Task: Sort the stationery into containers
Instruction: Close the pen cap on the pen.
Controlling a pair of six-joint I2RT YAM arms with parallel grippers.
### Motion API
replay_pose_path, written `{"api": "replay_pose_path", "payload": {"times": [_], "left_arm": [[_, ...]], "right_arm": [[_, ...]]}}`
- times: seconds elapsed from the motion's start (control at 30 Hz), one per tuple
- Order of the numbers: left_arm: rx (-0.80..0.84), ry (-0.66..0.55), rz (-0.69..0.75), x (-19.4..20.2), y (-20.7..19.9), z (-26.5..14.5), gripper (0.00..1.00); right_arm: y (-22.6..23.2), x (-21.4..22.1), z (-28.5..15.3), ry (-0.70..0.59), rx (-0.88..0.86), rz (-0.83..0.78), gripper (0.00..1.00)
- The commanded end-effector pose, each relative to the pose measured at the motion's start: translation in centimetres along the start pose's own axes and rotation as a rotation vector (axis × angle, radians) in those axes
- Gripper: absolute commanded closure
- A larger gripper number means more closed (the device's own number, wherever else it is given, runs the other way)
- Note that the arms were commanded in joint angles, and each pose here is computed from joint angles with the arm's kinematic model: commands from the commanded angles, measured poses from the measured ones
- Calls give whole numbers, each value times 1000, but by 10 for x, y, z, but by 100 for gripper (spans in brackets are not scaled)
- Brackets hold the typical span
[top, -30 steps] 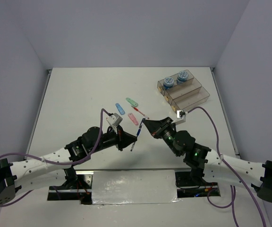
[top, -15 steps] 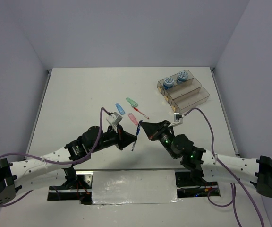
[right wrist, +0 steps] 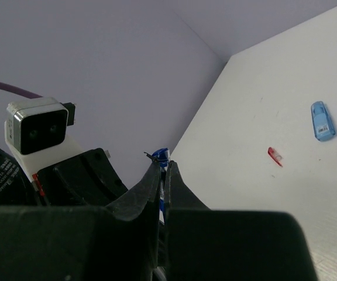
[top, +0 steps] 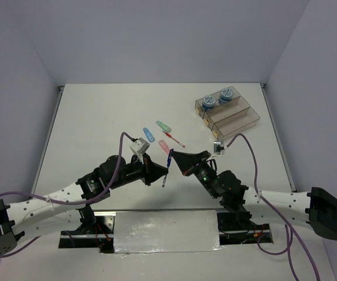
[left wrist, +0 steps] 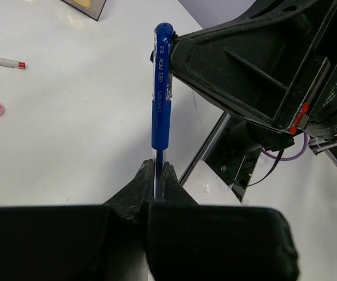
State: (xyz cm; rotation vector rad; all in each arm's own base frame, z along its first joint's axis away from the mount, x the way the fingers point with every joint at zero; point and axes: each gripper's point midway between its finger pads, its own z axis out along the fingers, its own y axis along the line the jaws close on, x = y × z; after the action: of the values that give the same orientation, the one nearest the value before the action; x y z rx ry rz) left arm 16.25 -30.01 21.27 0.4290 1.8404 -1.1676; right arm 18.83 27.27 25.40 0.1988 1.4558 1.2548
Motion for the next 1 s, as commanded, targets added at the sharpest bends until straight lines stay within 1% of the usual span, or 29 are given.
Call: {"api": "replay_pose_path", "payload": {"times": [0.0,0.2,0.47,0.7,0.83,0.97], "left_arm": [[90,-223,69,-67,-33,-8,100],[106,-267,114,-75,-36,-18,100],[107,-261,146,-82,-40,-15,100],[106,-260,169,-84,-41,-14,100],[92,-232,187,-75,-35,-11,100],[78,-224,187,-64,-26,-10,100]], "right_arm": [[11,27,-10,113,-83,-17,100],[15,32,-11,144,-95,13,100],[15,49,-15,206,-116,54,100],[9,60,-19,243,-115,49,100],[17,44,-20,201,-132,50,100],[20,34,-19,183,-128,-7,100]]}}
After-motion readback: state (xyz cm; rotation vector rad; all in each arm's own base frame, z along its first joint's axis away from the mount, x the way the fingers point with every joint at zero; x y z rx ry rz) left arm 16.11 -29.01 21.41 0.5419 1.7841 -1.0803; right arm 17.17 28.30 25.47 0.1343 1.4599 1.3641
